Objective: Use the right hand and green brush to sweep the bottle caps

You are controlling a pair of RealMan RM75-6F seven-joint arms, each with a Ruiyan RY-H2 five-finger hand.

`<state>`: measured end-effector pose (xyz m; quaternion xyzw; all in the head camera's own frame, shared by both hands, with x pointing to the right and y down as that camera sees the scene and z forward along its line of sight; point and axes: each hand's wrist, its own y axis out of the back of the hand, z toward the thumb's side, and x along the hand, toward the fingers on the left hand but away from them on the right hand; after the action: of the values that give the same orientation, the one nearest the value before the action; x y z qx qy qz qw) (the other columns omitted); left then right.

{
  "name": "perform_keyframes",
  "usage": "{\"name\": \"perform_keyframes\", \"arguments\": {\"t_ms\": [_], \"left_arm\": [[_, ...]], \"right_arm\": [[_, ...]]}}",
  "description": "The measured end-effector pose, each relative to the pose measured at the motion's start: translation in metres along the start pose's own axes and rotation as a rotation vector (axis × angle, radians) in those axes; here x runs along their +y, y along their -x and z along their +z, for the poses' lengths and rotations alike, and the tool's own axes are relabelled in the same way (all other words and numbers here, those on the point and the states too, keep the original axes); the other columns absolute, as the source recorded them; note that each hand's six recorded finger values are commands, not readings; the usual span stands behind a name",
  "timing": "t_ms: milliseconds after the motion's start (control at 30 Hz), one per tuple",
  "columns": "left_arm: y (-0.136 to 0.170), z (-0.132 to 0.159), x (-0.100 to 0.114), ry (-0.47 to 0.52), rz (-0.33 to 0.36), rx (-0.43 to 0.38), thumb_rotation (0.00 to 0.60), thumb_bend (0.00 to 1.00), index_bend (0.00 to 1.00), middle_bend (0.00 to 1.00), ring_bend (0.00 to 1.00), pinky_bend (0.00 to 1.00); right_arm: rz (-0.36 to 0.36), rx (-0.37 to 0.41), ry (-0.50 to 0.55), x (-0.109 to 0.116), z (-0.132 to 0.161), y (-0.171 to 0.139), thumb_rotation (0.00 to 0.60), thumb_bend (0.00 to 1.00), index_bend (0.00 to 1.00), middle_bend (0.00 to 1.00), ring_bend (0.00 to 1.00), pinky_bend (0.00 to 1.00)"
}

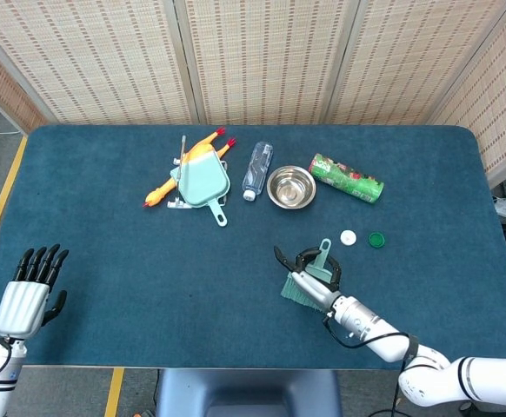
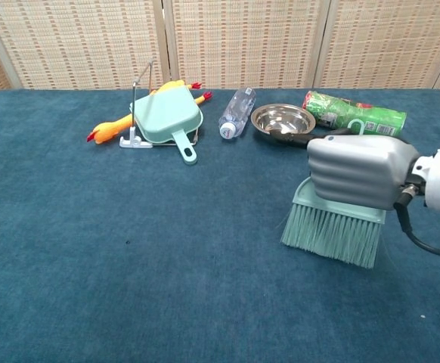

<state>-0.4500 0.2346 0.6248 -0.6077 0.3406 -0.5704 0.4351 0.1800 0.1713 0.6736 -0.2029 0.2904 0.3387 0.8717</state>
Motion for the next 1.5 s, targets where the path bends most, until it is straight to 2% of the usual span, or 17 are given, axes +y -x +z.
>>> {"name": "perform_keyframes", "arguments": {"t_ms": [300, 533, 1033, 1200, 1400, 1500], "left_arm": [[0.001, 0.000, 0.001, -0.024, 0.011, 0.005, 0.600, 0.45, 0.00, 0.00, 0.00, 0.05], [0.004, -0.001, -0.001, -0.024, 0.005, 0.001, 0.600, 0.45, 0.00, 0.00, 0.00, 0.05], [0.002, -0.001, -0.006, -0.044, -0.013, 0.004, 0.600, 0.45, 0.00, 0.00, 0.00, 0.05], [0.002, -0.003, -0.004, -0.045, -0.005, 0.010, 0.600, 0.45, 0.00, 0.00, 0.00, 0.05], [0.000, -0.005, -0.006, -0.040, -0.018, 0.011, 0.600, 0.45, 0.00, 0.00, 0.00, 0.05], [0.000, -0.005, -0.006, -0.037, -0.018, 0.007, 0.600, 0.45, 0.00, 0.00, 0.00, 0.05]], "right_arm": [[0.111, 0.014, -0.051, -0.020, 0.015, -0.005, 0.600, 0.42, 0.89, 0.84, 0.55, 0.00], [0.299, 0.007, -0.098, -0.074, 0.024, -0.014, 0.600, 0.42, 0.89, 0.84, 0.55, 0.00], [0.519, 0.017, -0.127, -0.164, 0.046, -0.035, 0.600, 0.42, 0.89, 0.84, 0.55, 0.00], [0.535, -0.019, -0.052, -0.177, 0.041, -0.042, 0.600, 0.42, 0.89, 0.84, 0.55, 0.00], [0.512, -0.131, 0.135, -0.185, 0.019, -0.051, 0.600, 0.42, 0.89, 0.84, 0.55, 0.00], [0.483, -0.193, 0.214, -0.181, 0.003, -0.049, 0.600, 0.42, 0.89, 0.84, 0.55, 0.00]]}}
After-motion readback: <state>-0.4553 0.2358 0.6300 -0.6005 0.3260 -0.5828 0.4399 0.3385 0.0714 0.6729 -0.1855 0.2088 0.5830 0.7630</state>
